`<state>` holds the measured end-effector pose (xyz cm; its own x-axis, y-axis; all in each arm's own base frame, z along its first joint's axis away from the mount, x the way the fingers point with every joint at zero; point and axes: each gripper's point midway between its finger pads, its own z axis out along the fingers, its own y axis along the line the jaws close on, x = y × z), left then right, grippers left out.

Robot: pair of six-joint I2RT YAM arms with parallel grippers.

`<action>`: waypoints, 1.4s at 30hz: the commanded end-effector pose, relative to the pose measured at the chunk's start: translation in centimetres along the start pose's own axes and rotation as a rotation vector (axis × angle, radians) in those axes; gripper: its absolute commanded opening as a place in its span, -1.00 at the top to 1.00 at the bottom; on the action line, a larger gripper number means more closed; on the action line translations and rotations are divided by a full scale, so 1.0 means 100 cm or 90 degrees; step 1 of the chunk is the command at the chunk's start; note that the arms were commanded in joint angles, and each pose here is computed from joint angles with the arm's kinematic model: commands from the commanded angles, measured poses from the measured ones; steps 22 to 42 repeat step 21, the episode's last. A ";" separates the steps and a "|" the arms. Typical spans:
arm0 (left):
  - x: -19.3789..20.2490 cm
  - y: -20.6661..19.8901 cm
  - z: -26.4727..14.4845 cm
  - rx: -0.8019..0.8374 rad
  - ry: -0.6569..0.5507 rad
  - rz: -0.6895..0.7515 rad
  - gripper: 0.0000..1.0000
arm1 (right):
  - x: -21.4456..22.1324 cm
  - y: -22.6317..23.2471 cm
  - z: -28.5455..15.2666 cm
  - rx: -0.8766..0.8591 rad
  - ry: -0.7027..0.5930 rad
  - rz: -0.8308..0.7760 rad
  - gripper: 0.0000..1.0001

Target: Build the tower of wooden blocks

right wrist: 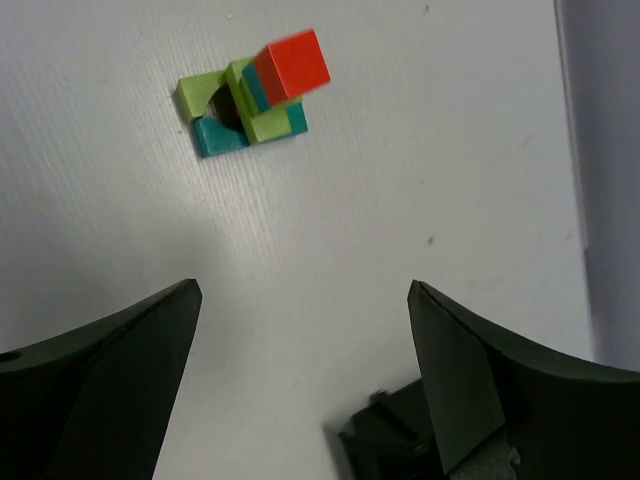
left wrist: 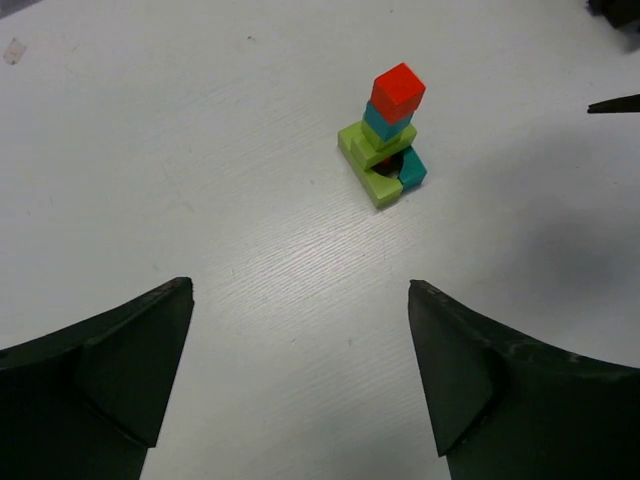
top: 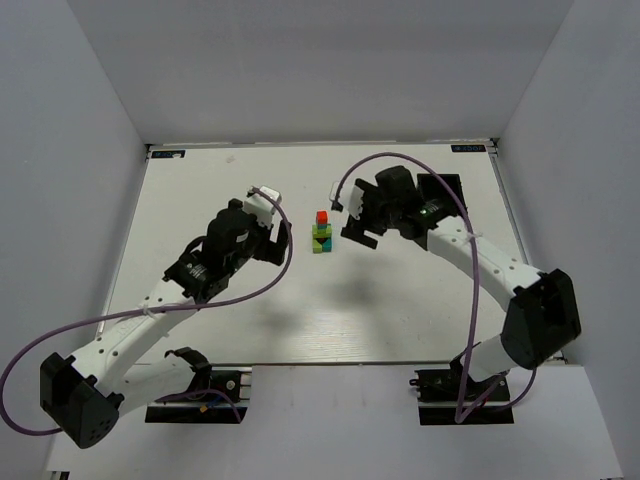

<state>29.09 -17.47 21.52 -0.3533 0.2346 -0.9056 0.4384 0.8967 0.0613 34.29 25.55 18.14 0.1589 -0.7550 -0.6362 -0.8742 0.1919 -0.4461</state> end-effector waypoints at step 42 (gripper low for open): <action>-0.014 0.003 -0.028 0.022 -0.102 0.087 -0.99 | 0.048 0.018 -0.089 0.292 -0.067 0.254 -0.80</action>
